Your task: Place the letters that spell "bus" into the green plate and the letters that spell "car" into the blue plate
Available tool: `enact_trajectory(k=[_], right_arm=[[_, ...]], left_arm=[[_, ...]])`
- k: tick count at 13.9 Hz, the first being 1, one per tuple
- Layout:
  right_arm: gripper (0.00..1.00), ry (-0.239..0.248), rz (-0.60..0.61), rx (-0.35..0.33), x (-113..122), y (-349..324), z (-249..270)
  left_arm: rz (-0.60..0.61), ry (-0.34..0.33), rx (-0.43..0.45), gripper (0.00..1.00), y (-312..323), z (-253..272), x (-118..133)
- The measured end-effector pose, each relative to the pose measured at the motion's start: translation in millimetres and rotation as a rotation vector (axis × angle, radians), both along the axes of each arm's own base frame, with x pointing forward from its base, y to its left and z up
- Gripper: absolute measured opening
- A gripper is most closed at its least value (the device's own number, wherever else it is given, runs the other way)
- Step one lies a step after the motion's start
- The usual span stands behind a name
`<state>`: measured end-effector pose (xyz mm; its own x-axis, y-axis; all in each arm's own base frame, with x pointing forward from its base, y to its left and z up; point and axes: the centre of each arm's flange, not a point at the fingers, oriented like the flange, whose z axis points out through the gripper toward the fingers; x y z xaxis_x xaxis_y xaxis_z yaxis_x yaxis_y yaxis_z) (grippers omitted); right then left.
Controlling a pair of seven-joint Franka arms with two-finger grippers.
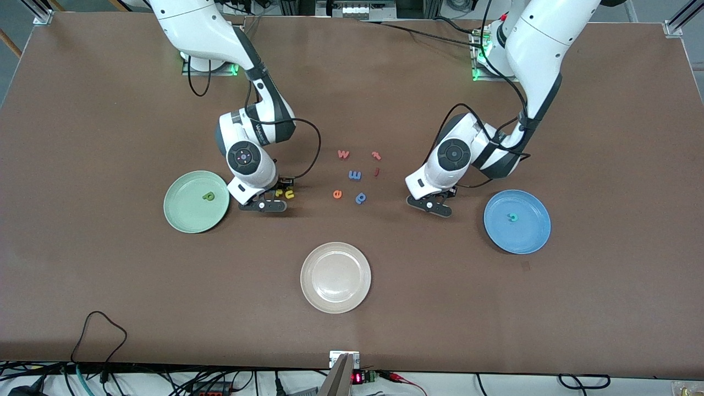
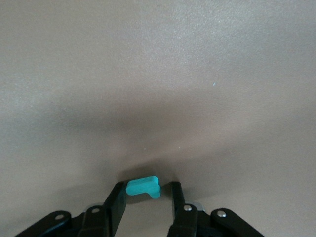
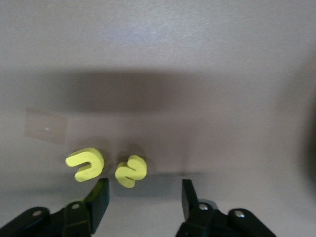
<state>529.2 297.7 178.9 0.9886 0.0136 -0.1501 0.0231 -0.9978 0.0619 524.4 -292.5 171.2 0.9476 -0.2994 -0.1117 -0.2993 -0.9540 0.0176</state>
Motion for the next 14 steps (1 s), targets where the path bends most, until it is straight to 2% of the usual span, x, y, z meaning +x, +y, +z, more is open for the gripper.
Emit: enact_trajectory(k=[1,2,3,5,7,9,11,13,14], right_arm=[[0.65,0.0,0.007,0.0,-1,2,0],[0.59,0.001,0.011,0.0,-2,3,0],[0.59,0.001,0.013,0.0,-2,3,-1],[0.51,-0.002,0.016,0.0,0,3,-2],[0.51,-0.009,0.018,0.002,4,6,-2],[0.51,-0.014,0.02,0.001,8,8,-4],[0.5,-0.015,0.021,0.001,9,10,-4],[0.49,-0.015,0.022,0.001,9,10,-4],[0.41,-0.018,0.022,0.004,10,11,-3]], left_arm=[[0.001,-0.003,0.001,0.31,1,1,1],[0.006,-0.004,0.004,0.3,4,3,4],[0.015,0.003,0.016,0.3,10,6,8],[0.034,0.044,0.068,0.3,32,29,25],[0.022,0.089,0.113,0.3,67,68,50],[-0.005,0.101,0.137,0.3,117,97,75],[-0.019,0.105,0.157,0.3,169,98,89],[-0.021,0.126,0.156,0.46,177,86,89],[-0.037,0.128,0.151,0.55,167,85,87]])
